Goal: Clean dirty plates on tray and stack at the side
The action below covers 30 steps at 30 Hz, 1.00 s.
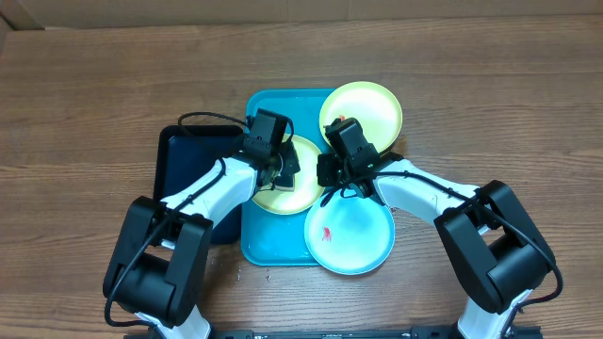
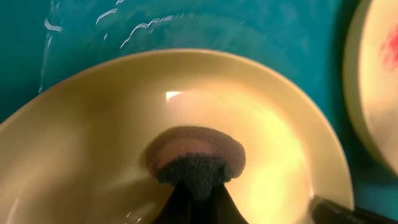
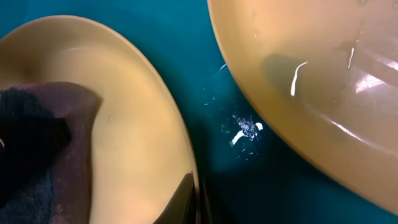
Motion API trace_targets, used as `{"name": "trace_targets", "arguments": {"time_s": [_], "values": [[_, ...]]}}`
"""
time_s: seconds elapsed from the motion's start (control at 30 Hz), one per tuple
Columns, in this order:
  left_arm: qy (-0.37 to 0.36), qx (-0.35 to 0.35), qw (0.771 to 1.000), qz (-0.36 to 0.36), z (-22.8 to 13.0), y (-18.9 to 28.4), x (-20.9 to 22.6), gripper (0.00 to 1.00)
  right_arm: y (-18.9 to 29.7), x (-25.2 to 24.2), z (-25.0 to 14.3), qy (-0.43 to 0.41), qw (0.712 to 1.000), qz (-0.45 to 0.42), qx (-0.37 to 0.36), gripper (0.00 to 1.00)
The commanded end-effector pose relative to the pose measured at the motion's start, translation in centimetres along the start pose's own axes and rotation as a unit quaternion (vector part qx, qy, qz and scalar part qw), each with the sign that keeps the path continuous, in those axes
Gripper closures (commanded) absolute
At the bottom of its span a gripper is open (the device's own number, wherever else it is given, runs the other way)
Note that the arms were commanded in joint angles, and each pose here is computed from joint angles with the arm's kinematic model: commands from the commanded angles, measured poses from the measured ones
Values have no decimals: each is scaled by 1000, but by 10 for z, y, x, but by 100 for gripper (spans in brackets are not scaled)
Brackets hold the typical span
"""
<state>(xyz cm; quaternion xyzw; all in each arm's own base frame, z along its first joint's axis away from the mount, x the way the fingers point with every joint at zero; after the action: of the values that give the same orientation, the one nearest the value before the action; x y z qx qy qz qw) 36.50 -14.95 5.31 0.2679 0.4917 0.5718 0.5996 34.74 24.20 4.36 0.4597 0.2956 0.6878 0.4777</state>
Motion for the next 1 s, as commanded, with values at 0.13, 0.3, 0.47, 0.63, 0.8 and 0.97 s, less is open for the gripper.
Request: {"name": "trace_targets", "arguments": {"time_s": [0.13,0.3,0.47,0.63,0.8,0.97], "values": [[12,5,999,50,4,1,20,96,-2,7,3,-9,1000,4,-2,96],[11,9,996,91,6,8,29,96,-2,4,3,-19,1000,-6,-2,96],[-18,6,991,133,16,20,33,96,-2,4,3,-19,1000,-6,-3,96],[-23,6,990,137,17,20,34,96,-2,4,3,-19,1000,-6,-2,96],[-39,24,991,122,12,7,31,96,-2,4,3,-19,1000,-6,-2,96],[-36,67,993,90,-3,-11,26,96,-2,4,3,-19,1000,-6,-2,96]]}}
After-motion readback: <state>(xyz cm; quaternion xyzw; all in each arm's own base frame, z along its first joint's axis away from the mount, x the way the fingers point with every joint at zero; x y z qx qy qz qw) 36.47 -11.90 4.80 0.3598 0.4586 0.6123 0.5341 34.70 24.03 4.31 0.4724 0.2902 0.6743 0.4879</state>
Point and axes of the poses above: each gripper's point midway between its finger pads, its own y axis back along the fingers, its own x axis along the line the jaws close on, z = x × y, the point moved 4 cm from there along y, back along the fingers, and after that the axes turned 2 degrees about -y, right-handed, at the moved point
